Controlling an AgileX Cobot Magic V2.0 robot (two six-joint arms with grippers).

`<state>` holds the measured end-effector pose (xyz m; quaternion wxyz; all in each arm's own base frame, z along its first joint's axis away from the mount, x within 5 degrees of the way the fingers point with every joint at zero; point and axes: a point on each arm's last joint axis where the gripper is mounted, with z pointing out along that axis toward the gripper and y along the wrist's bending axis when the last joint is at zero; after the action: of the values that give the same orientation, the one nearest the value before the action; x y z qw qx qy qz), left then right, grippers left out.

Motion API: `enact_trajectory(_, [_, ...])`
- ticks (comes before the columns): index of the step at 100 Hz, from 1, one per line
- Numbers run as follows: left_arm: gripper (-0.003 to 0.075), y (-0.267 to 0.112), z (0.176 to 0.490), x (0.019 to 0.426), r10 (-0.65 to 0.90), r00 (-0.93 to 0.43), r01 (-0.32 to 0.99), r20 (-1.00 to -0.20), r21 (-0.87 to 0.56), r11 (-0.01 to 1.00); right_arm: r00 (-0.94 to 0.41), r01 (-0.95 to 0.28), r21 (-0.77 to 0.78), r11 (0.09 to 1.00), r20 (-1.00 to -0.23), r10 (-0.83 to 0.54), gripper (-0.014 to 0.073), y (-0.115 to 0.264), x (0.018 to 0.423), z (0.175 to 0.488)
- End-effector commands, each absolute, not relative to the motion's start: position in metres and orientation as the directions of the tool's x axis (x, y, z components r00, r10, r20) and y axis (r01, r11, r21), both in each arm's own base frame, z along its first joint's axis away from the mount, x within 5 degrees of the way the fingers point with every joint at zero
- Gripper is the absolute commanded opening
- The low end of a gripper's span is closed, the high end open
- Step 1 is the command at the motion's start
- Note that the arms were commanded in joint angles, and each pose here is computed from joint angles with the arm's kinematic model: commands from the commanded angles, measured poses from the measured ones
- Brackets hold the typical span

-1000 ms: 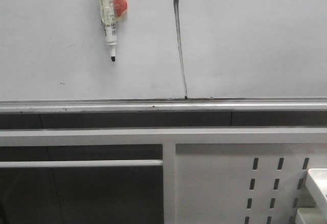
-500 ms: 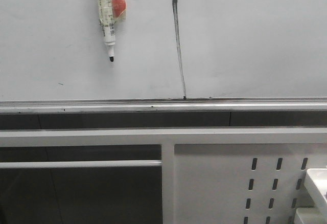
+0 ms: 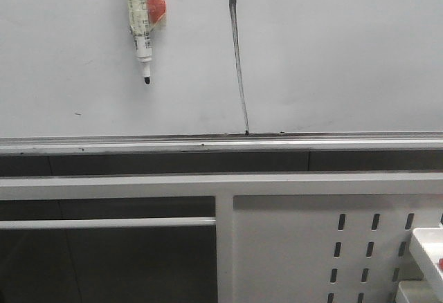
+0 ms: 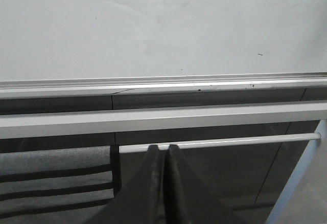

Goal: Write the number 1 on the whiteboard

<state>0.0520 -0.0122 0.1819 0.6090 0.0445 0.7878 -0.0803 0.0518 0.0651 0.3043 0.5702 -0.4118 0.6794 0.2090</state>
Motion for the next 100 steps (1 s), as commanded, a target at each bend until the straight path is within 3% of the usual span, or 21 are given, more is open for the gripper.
enact_trajectory(1, [-0.002,-0.012,0.175,0.053,-0.062,-0.23,0.159,-0.971,-0.1,0.982,0.048,-0.777,-0.2,0.597,-0.964,-0.261,-0.005,0.065,0.054,0.318])
enact_trajectory(34, [-0.002,-0.012,0.175,0.053,-0.062,-0.23,0.159,-0.971,-0.1,0.982,0.084,-0.746,-0.246,0.619,-0.957,-0.279,-0.005,0.063,0.056,0.311])
enact_trajectory(50, [-0.002,-0.012,0.175,0.053,-0.062,-0.23,0.159,-0.971,-0.1,0.982,-0.043,-0.661,-0.055,0.748,-0.993,-0.111,-0.005,0.06,0.068,0.272])
enact_trajectory(74, [-0.002,-0.012,0.175,0.053,-0.062,-0.23,0.159,-0.971,-0.1,0.982,-0.09,-0.605,-0.019,0.796,-0.992,-0.091,-0.005,0.051,0.066,0.196])
enact_trajectory(100, [-0.002,-0.012,0.175,0.053,-0.062,-0.23,0.159,-0.971,-0.1,0.982,-0.214,-0.491,0.01,0.871,-0.971,-0.109,-0.005,0.03,0.055,0.181])
